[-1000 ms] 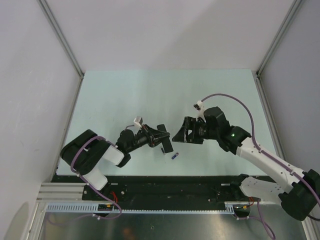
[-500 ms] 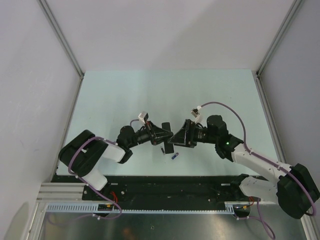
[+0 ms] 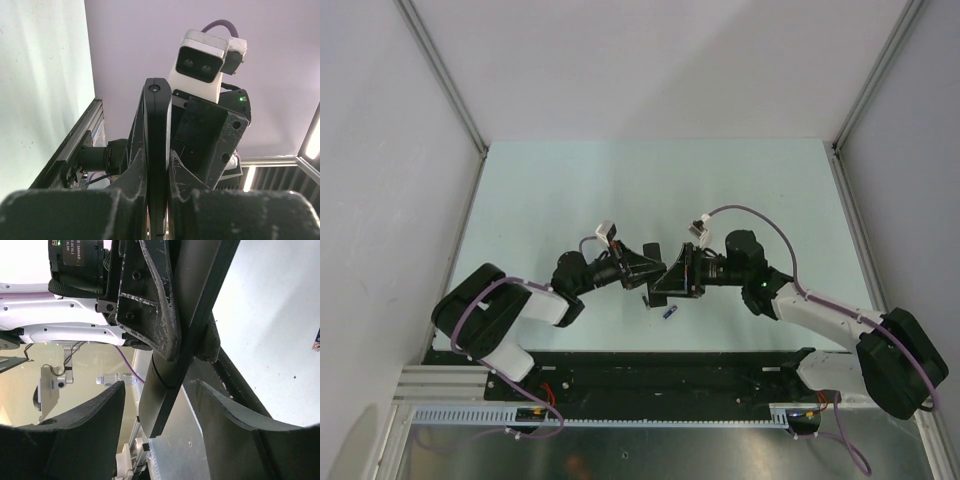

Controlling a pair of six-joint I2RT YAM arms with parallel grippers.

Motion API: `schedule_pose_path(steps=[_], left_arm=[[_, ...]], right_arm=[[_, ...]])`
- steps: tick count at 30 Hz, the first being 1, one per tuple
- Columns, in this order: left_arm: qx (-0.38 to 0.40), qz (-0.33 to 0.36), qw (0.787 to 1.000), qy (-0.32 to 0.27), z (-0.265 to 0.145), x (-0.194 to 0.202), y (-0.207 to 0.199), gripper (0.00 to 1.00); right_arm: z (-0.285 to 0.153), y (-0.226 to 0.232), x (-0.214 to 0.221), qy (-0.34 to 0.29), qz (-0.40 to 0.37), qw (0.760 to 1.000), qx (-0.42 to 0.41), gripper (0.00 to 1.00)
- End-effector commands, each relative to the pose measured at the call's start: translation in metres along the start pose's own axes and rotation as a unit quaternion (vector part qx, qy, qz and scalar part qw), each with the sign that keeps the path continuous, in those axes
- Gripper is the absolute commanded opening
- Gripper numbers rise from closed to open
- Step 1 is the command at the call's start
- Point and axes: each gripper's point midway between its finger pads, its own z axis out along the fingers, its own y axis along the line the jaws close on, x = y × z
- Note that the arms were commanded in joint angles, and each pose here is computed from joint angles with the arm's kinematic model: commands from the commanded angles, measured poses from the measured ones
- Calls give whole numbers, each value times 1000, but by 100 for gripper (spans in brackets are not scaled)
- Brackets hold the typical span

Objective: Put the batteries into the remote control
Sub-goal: Load the battery cover into the remote control.

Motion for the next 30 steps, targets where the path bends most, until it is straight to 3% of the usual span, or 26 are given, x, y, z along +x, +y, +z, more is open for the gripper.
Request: schedule_pose_path(steps=[1, 7, 18, 23, 30], left_arm=[[177, 117, 977, 24, -15, 20, -90, 0], [180, 123, 976, 26, -17, 22, -92, 0], [185, 130, 974, 29, -19, 25, -96, 0], [187, 135, 972, 40, -20, 31, -96, 0], [183, 147, 966, 107, -15, 63, -89, 0]], right_arm=[[1, 7, 6, 12, -8, 1000, -26, 60], [3, 8, 8, 16, 2, 999, -40, 47], [5, 4, 13, 22, 25, 998, -50, 33], [5, 2, 13, 19, 28, 998, -49, 17], [5, -3, 2, -12, 21, 999, -30, 0]])
